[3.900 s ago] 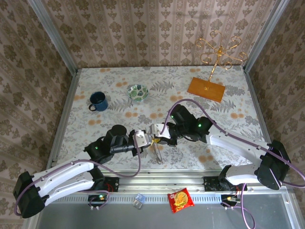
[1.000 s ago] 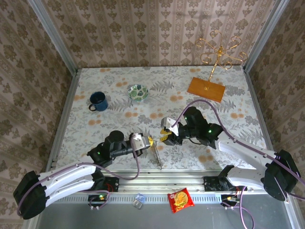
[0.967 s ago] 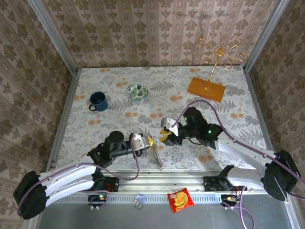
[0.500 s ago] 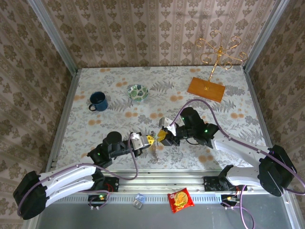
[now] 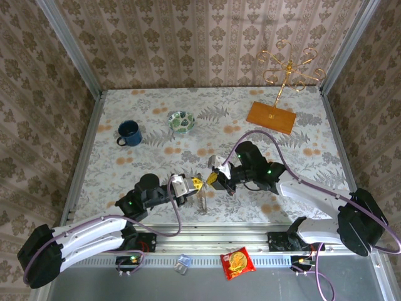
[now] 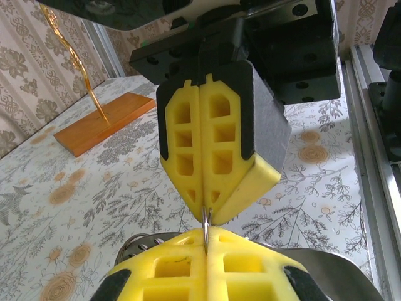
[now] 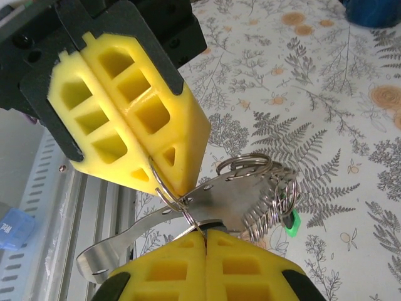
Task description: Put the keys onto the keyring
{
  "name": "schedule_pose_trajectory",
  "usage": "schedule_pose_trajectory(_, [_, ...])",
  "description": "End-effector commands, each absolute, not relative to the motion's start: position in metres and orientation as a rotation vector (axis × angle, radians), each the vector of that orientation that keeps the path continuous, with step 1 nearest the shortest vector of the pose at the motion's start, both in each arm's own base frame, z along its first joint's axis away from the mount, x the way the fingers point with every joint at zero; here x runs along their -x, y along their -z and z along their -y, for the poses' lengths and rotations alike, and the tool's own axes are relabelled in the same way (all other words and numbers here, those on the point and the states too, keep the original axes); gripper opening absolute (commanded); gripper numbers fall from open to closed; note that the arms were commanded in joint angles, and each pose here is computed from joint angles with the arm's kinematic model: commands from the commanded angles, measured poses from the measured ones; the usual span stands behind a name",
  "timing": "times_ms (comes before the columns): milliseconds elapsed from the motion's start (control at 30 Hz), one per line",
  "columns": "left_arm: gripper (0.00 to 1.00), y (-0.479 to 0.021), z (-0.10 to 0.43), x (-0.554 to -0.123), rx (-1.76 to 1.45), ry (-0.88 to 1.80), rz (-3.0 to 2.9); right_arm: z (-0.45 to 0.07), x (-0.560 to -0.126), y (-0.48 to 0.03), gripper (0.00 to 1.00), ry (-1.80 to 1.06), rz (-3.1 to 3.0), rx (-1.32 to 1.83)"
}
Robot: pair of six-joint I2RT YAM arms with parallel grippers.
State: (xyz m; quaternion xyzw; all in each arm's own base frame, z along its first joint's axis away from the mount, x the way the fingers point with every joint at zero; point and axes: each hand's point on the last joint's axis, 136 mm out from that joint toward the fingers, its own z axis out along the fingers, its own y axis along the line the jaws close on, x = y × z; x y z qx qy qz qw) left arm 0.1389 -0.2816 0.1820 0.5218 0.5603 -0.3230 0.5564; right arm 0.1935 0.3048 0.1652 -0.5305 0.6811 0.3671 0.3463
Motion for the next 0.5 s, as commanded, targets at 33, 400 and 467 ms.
schedule_pose_trajectory(33, [0.0,-0.204,0.284,-0.138,-1.185,0.795,-1.247,-0.31,-0.188,-0.178,0.06,-0.967,-1.702,1.404])
schedule_pose_trajectory(400, [0.0,-0.203,0.286,-0.136,-1.161,0.844,-1.247,-0.309,-0.181,-0.193,0.35,-0.98,-1.553,1.385])
schedule_pose_trajectory(467, [0.0,-0.204,0.287,-0.136,-1.152,0.851,-1.244,-0.31,-0.181,-0.192,0.33,-0.985,-1.547,1.39])
